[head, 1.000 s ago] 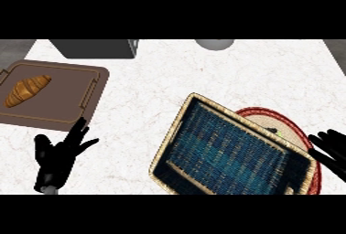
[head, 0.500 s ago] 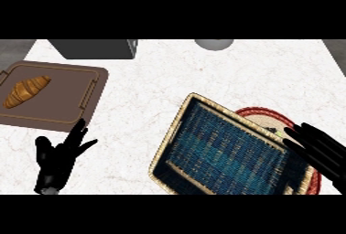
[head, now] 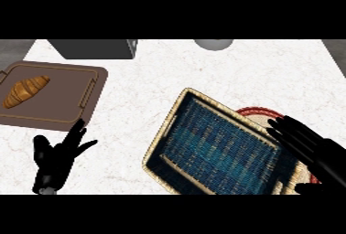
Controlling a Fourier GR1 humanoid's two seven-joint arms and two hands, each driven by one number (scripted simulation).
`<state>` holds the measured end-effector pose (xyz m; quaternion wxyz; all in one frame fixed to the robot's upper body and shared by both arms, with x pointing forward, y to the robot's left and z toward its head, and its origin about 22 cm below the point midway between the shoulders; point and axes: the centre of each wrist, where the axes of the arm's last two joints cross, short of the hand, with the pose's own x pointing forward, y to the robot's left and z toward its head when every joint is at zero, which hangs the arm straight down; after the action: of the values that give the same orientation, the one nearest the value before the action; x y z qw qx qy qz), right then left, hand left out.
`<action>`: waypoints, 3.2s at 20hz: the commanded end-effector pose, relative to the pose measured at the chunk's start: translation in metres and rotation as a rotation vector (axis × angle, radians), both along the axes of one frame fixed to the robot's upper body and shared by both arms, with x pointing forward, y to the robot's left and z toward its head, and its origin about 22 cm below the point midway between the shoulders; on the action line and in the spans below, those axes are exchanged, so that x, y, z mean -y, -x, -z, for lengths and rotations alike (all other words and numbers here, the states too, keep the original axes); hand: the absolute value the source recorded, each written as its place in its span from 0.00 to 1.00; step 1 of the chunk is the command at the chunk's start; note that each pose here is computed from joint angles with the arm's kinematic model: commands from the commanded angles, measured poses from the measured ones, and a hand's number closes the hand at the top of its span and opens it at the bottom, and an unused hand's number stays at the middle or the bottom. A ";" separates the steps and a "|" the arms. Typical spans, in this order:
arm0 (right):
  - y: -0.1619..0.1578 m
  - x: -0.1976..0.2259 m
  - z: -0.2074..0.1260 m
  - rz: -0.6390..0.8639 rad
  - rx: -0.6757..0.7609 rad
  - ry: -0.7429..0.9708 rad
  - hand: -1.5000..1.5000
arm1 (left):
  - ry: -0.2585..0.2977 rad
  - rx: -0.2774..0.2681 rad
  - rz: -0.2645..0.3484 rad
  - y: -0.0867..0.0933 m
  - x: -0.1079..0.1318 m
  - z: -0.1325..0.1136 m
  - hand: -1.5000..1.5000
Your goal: Pick the tomato from the placemat and place it in the basket
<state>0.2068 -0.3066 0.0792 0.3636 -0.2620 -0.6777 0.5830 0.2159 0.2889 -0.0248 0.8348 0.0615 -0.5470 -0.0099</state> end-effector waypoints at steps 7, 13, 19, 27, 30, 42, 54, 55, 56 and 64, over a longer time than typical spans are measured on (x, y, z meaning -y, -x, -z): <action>-0.021 -0.021 0.025 0.035 -0.013 0.064 0.00 | 0.003 -0.147 0.005 0.021 0.002 0.018 0.50; -0.035 -0.022 0.031 0.067 -0.042 0.114 0.00 | -0.009 -0.145 0.014 0.004 -0.004 0.023 0.50; -0.034 -0.018 0.044 0.045 -0.033 0.103 0.00 | -0.014 -0.146 0.001 0.023 0.001 0.031 0.50; -0.031 -0.028 0.055 0.052 -0.041 0.093 0.00 | 0.001 -0.159 -0.009 0.015 0.003 0.027 0.50; -0.051 -0.034 0.060 0.001 0.040 0.159 1.00 | -0.015 -0.133 -0.018 0.006 -0.009 0.026 0.50; -0.045 -0.020 0.066 -0.009 0.160 0.175 1.00 | -0.006 -0.149 -0.027 0.020 -0.008 0.012 0.50; -0.088 -0.039 -0.138 -0.102 1.770 0.517 1.00 | 0.020 -0.083 0.033 0.009 0.006 0.008 0.50; -0.089 -0.049 -0.133 -0.210 1.811 0.552 1.00 | 0.022 -0.074 0.058 0.007 0.010 0.006 0.50; -0.089 -0.052 -0.128 -0.282 1.840 0.590 1.00 | 0.020 -0.059 0.068 0.005 0.011 0.004 0.50; -0.087 -0.077 -0.103 -0.655 2.027 0.718 1.00 | 0.030 0.007 0.149 -0.008 0.027 -0.009 0.50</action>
<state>0.2941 -0.2375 0.1926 -0.5242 -0.5650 -0.5275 0.3574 0.2302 0.2601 -0.0049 0.8110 0.0018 -0.5830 -0.0499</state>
